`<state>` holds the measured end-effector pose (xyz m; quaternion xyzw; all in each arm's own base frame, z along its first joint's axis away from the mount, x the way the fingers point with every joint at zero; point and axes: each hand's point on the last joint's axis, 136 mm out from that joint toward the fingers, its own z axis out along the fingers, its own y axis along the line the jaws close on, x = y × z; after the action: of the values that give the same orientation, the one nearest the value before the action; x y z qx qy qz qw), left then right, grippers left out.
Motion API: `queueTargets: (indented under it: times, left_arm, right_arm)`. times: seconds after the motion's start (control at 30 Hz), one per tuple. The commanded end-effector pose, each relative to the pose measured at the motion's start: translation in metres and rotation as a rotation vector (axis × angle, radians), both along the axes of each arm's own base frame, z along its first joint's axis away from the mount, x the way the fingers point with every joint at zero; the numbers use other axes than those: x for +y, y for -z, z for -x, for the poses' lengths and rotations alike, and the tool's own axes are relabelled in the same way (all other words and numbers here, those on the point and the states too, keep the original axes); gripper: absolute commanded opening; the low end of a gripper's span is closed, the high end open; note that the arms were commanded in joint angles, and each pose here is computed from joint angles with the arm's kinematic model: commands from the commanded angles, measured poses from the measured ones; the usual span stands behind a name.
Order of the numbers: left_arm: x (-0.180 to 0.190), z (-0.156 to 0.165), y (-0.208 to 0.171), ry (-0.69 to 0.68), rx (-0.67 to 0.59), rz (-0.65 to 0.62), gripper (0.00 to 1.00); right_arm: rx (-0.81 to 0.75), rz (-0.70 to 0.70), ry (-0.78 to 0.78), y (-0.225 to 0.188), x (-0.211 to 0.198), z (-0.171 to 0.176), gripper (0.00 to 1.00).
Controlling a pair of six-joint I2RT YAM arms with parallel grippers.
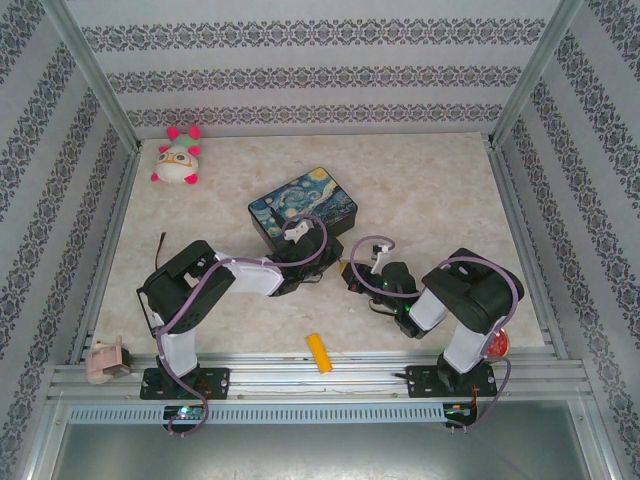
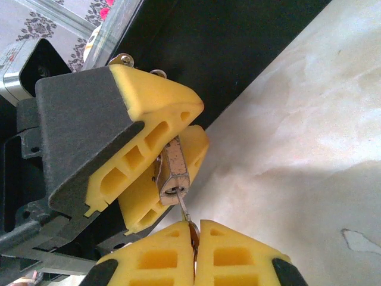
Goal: Unlock the padlock with the key
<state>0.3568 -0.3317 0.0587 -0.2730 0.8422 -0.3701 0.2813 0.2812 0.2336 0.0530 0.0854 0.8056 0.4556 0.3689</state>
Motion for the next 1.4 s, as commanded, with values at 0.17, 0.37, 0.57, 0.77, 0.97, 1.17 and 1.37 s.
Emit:
queueTargets:
  times: [0.17,0.37,0.57,0.77,0.97,1.17,1.37]
  left_arm:
    - [-0.018,-0.001,-0.014,0.013,-0.013,0.083,0.08]
    - [-0.021,0.001,-0.014,0.028,-0.008,0.092,0.08]
    - [-0.021,0.002,-0.013,0.032,-0.008,0.096,0.08]
    - [-0.021,0.003,-0.014,0.041,-0.009,0.095,0.08]
    - [-0.025,0.007,-0.011,0.065,0.001,0.098,0.07]
    - [-0.030,0.008,-0.010,0.087,-0.020,0.119,0.15]
    - [-0.034,0.004,-0.023,0.100,-0.105,0.178,0.39]
  right_arm:
    - [-0.056,-0.046,-0.005,-0.018,0.011,-0.012,0.00]
    - [-0.034,-0.079,-0.014,-0.019,0.014,-0.018,0.00]
    - [-0.036,-0.094,-0.012,-0.024,0.011,-0.022,0.00]
    - [-0.021,-0.103,0.000,-0.023,0.002,-0.025,0.00]
    - [-0.008,-0.115,-0.042,-0.026,0.006,-0.029,0.00]
    - [0.007,-0.133,-0.072,-0.024,0.013,-0.033,0.00]
    - [0.018,-0.129,-0.059,-0.019,0.010,-0.031,0.00]
